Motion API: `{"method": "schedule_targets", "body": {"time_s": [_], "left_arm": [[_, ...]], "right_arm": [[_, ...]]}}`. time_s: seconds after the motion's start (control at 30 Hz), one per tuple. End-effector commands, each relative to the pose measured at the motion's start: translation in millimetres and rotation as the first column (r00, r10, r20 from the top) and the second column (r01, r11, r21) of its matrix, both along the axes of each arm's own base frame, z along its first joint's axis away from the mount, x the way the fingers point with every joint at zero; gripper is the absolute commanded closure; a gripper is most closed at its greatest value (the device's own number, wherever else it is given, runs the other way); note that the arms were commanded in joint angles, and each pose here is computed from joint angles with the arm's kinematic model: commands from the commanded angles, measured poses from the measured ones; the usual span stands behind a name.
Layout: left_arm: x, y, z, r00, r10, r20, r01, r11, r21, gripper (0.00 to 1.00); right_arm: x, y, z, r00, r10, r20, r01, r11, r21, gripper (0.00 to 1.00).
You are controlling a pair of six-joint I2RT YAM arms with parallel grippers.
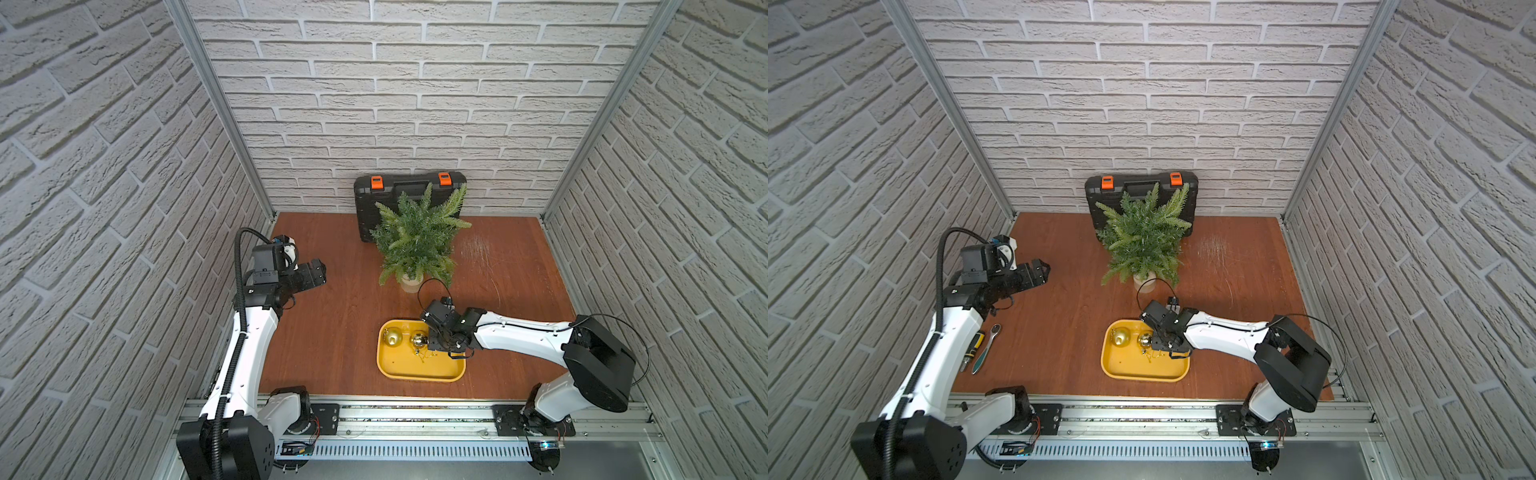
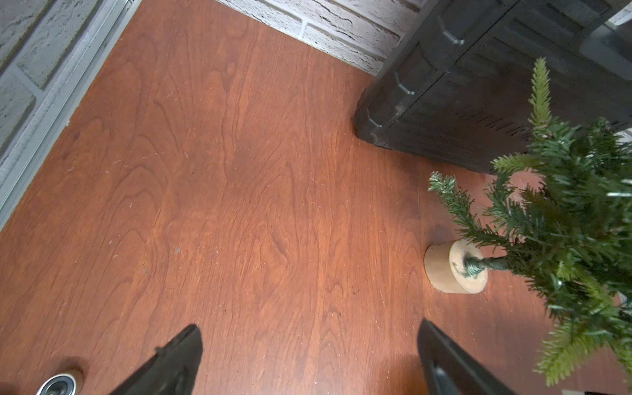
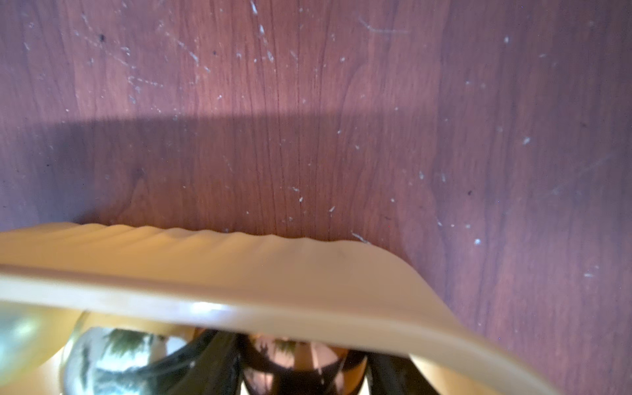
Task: Decorate the small christmas tree with ornaments
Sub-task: Pick up an ornament from the container.
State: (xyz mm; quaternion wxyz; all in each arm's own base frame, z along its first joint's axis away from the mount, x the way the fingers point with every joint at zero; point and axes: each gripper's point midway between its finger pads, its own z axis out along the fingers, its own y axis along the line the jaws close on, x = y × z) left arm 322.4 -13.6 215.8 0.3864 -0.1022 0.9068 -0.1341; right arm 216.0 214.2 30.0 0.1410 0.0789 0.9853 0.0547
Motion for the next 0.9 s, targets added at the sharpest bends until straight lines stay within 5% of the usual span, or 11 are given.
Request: {"method": "schedule_targets", "body": {"time_s": [0.0,0.5,0.87], "left_arm": [[0.4,1.2,-4.9,1.0,-0.001,-0.004,0.001,1.0,-0.005,0.02],[1.1,-2.2,8.5,0.998,-0.016,0.058,0.017,1.0,-0.013,0.02],[4.7,-32.7,38.3,0.977,-0.117,0.176,0.122,0.992,-0.017,0.02]], "right_arm": [[1.8,-2.2,3.3,0.999,0.014,0.028,-0.013,1.0,-0.027,0.5],[-7.3,-40.1,107.9,0.979,0.055,0.197,-0.041,0.996,-0.075,0.51],[12.3,-76.3,203.2,0.914,0.068,0.401,-0.023,0.993,-0.117,0.5]]}}
